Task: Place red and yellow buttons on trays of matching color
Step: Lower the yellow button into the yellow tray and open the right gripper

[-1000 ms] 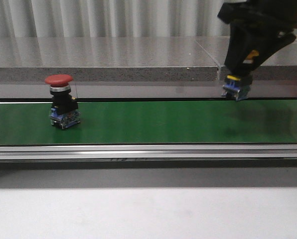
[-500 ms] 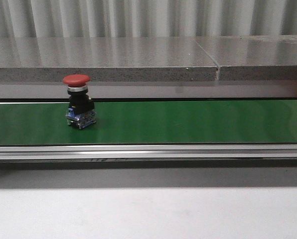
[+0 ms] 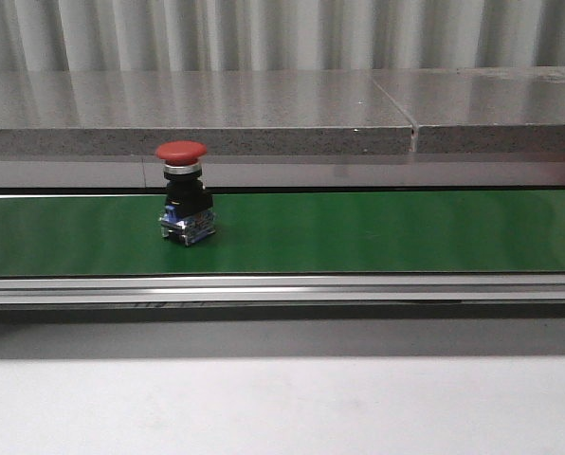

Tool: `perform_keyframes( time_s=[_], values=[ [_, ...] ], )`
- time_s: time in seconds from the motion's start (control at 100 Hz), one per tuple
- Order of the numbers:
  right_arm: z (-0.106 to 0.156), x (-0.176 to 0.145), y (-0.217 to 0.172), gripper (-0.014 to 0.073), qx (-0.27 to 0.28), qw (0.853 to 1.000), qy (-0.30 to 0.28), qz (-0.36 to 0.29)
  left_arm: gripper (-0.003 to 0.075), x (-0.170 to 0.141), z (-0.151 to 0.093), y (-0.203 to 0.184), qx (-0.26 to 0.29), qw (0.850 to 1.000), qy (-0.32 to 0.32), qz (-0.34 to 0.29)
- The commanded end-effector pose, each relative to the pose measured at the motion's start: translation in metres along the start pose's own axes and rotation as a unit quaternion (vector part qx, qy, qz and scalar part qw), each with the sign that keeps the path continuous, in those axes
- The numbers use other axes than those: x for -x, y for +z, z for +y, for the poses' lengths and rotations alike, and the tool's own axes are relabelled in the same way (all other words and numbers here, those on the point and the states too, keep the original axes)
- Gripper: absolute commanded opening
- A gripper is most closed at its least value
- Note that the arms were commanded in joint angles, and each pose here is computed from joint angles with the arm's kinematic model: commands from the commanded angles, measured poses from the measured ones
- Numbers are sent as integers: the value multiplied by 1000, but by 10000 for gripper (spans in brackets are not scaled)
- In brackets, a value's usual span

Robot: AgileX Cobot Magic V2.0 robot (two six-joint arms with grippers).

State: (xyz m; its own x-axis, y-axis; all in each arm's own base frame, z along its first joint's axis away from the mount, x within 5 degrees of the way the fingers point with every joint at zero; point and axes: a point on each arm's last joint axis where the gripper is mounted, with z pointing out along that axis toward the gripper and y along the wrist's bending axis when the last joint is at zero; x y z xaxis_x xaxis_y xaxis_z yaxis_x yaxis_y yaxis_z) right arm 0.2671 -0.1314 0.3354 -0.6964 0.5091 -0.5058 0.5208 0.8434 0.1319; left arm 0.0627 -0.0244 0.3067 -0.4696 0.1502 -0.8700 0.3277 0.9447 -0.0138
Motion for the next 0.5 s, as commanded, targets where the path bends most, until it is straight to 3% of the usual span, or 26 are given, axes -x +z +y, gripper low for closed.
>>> perform_keyframes(
  time_s=[0.0,0.19,0.49],
  values=[
    [-17,6,-15,45,-14,998,28,-57,-20,13,0,-4,-1,999,-2,-45],
    [-49,0,-2,45,-43,994,73,-72,-20,13,0,-4,-1,999,-2,-45],
    [-66,-11,21,45,-57,990,96,-89,-20,13,0,-4,-1,999,-2,-45]
  ],
)
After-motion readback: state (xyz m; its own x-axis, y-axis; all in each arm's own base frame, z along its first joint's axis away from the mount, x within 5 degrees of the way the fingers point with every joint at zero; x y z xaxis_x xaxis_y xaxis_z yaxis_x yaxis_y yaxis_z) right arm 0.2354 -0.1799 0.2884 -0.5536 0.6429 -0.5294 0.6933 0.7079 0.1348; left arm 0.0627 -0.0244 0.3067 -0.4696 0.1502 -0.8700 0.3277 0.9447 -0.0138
